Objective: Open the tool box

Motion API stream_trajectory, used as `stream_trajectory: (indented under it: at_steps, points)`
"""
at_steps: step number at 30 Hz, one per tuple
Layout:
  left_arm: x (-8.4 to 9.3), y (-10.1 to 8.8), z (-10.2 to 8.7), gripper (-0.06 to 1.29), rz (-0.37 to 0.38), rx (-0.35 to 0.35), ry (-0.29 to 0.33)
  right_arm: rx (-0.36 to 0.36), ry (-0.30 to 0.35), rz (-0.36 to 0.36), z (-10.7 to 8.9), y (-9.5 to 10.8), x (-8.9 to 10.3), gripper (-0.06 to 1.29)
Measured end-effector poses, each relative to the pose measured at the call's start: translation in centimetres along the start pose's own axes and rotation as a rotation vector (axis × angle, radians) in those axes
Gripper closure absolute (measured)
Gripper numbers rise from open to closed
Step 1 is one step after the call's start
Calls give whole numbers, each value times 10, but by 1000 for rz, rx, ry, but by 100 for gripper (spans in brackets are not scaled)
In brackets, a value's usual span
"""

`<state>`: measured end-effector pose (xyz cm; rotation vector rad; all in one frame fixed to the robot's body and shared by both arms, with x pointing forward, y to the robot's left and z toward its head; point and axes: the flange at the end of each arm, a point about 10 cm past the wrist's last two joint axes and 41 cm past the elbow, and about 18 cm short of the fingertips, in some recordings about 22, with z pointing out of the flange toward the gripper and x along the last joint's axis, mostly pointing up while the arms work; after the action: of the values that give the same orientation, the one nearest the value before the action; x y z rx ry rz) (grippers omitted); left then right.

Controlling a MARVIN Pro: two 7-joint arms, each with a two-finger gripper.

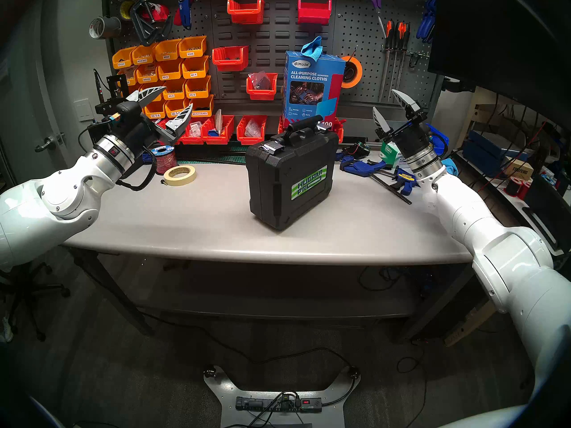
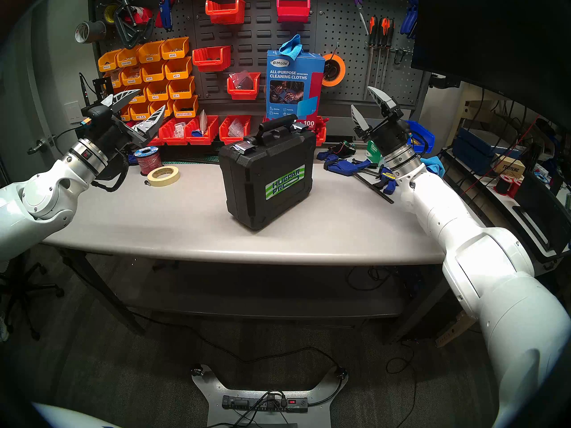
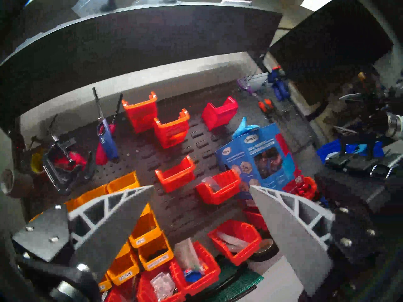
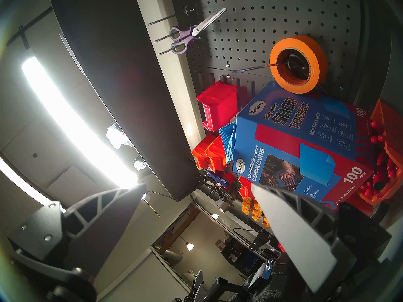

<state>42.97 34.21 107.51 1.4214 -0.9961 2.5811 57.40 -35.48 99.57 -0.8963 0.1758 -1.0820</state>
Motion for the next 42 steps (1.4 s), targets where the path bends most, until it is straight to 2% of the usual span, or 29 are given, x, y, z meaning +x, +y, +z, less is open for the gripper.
stream_trajectory:
  at_steps: [15,21,28,35,39,42]
  points:
    - [18,29,39,5,50,-320,123,0,1,1,0,0,0,-2]
    - [35,37,57,5,80,-443,172,0,1,1,0,0,0,-2]
    - [59,45,77,5,74,-565,208,0,1,1,0,0,0,-2]
    - [71,57,87,5,58,-701,198,0,1,1,0,0,0,-2]
    - [69,60,92,5,45,-777,157,0,1,1,0,0,0,-2]
    - [66,60,95,5,31,-806,126,0,1,1,0,0,0,-2]
